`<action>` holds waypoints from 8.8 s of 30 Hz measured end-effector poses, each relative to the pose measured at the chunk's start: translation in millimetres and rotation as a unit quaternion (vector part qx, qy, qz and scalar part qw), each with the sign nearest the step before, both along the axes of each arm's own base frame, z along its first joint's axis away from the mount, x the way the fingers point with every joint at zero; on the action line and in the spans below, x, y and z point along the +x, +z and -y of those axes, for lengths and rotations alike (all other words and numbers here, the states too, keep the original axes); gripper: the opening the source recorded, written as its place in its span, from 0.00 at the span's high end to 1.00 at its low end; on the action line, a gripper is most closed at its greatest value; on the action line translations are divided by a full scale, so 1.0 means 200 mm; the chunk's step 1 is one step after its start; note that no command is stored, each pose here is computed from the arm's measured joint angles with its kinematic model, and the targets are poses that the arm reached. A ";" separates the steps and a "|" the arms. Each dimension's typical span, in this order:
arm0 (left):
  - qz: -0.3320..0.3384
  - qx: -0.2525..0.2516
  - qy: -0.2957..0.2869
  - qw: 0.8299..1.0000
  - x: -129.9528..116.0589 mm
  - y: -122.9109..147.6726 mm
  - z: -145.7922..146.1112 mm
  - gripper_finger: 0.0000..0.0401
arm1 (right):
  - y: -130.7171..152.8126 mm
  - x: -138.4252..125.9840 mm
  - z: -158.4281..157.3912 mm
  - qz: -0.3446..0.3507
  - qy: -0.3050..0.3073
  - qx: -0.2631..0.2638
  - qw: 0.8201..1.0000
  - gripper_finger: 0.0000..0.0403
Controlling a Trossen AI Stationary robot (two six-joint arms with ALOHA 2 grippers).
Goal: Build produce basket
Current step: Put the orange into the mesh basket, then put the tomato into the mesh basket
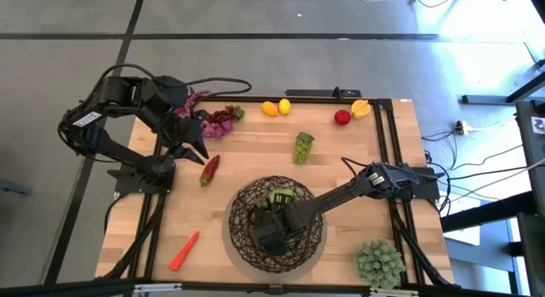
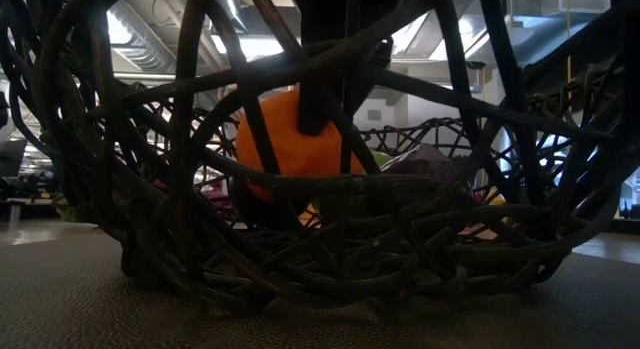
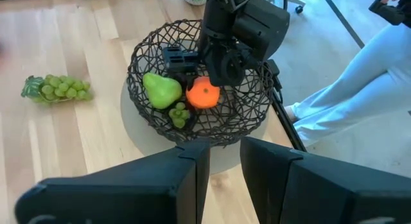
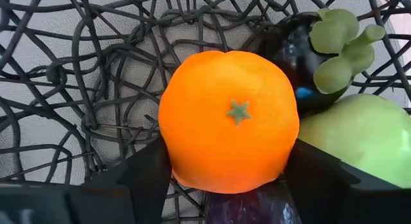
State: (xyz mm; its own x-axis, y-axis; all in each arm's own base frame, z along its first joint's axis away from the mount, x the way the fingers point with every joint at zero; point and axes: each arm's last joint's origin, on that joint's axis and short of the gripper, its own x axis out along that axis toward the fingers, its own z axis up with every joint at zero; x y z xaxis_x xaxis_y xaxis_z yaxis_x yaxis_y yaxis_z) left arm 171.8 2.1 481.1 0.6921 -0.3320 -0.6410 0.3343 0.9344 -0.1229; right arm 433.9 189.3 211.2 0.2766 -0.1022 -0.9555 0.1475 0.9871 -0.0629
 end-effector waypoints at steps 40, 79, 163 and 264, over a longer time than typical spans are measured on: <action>-0.002 -0.003 0.003 1.000 0.00 0.00 0.00 0.81 | -0.09 0.03 0.03 -0.036 -0.005 0.024 0.999 0.25; -0.041 -0.009 -0.037 0.998 0.08 -0.05 0.05 0.81 | -0.04 0.03 0.03 -0.027 -0.045 0.035 0.998 0.24; -0.039 0.063 0.019 0.997 0.13 -0.06 0.08 0.81 | -0.04 0.04 0.05 -0.027 -0.085 0.041 0.995 0.06; -0.023 -0.016 0.257 0.966 -0.04 -0.24 -0.14 0.81 | 1.16 -0.57 1.30 0.123 -0.123 -0.077 0.982 0.14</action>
